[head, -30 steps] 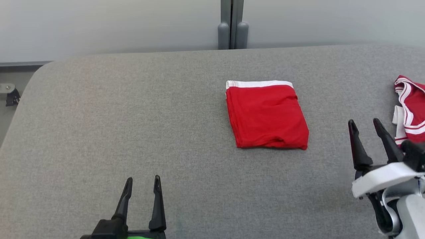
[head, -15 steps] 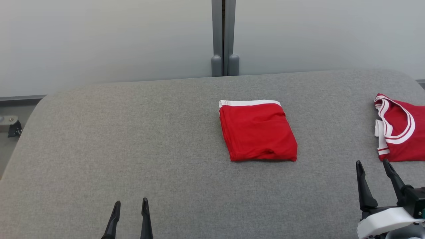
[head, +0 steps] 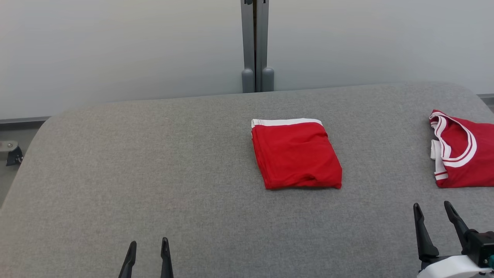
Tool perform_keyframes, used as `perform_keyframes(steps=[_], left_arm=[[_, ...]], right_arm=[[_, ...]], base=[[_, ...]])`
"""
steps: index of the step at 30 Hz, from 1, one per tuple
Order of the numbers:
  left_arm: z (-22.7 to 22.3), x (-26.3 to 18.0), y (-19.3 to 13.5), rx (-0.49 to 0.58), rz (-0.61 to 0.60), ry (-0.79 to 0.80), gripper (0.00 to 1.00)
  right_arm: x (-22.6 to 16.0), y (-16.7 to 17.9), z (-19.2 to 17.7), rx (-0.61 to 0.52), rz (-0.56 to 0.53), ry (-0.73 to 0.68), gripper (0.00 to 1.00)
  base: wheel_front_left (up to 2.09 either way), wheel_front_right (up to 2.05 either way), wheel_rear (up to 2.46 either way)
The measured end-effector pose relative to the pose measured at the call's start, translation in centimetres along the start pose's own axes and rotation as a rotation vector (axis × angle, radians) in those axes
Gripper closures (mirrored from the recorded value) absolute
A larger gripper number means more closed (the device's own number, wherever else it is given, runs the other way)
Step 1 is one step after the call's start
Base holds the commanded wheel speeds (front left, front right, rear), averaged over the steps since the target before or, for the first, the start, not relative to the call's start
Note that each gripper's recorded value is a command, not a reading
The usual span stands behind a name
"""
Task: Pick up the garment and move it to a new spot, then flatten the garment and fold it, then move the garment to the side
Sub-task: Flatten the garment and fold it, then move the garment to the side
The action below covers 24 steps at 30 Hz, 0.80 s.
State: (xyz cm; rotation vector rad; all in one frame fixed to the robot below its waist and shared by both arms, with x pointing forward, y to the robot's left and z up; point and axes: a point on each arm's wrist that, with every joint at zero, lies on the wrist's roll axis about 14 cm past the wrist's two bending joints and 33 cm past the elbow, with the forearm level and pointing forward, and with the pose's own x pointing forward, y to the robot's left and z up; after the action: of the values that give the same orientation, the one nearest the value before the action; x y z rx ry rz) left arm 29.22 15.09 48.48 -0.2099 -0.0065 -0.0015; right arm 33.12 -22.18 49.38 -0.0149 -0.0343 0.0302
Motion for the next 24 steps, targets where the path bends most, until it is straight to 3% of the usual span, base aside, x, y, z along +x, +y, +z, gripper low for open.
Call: perform_keyframes(steps=[14,19,24], left_arm=[[0.0,-0.3,0.5,-0.004,0.026,0.002,0.0],[-0.4,-0.1,0.4,-0.004,0.022,0.014,0.0],[-0.4,0.8,-0.2,-0.006,0.004,0.019,0.0]], right_arm=[[1.1,1.1,0.0,0.021,0.032,-0.001,0.0],[4.2,1.2,2.6,0.075,0.051,-0.055,0.0],[8.8,1.8,3.4,0.143,0.096,0.099,0.0]], base=[[0.0,0.0,0.0],[0.0,0.0,0.0],[0.0,0.0,0.0]])
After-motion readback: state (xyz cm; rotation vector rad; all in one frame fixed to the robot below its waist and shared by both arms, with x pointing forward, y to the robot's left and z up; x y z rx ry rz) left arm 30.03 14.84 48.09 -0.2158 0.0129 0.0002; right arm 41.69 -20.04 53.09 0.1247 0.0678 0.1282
